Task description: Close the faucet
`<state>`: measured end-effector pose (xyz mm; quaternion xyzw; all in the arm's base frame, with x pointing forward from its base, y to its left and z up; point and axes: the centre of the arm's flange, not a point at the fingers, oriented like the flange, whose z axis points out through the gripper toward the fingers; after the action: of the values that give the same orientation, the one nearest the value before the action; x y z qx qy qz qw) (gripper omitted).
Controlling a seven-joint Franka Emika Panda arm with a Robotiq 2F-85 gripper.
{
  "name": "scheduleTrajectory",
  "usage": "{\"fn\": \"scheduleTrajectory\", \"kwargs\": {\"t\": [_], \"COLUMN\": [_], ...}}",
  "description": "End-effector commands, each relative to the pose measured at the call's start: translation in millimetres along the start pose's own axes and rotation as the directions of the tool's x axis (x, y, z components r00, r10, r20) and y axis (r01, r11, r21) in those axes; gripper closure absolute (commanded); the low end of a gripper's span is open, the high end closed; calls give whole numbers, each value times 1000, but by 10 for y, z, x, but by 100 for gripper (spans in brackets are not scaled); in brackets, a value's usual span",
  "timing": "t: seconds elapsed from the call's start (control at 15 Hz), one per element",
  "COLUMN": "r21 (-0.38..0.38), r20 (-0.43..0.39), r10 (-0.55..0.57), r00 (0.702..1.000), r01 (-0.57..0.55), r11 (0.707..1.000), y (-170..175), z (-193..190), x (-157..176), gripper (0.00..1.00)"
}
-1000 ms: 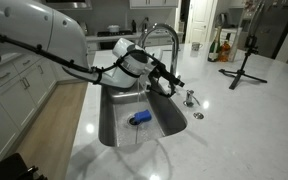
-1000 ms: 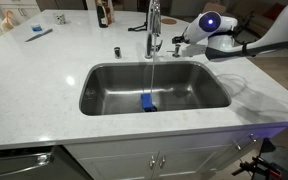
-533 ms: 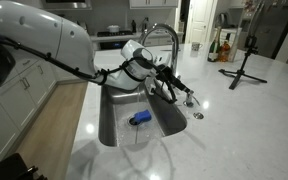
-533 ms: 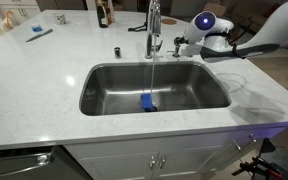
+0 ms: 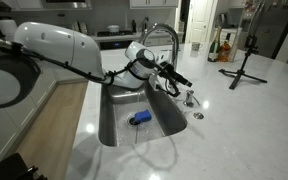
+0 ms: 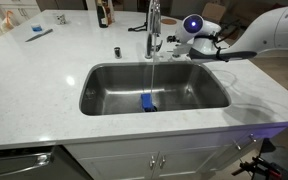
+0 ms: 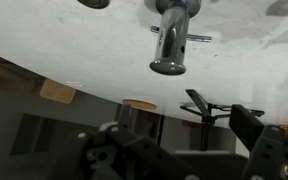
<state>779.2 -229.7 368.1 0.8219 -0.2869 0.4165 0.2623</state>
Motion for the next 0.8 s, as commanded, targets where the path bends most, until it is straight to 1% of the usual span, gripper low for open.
{"fn": "scheduleTrajectory", "kwargs": {"t": [0.0,0.33,0.6,0.67,0.73], "r21": [-2,5,21,29,37], "r20": [-40,-71,-89,-92,-93], "r10": [-38,-48,-53,-53,-58], "r00": [998,996,995,994,994], "r01": [38,48,55,56,61], "r11": [999,999,998,998,997], "y": [-234,-305,-369,-385,-413], "z": [181,218,228,224,224], "x": [143,159,191,198,200], "gripper": [26,66,95,100,100]}}
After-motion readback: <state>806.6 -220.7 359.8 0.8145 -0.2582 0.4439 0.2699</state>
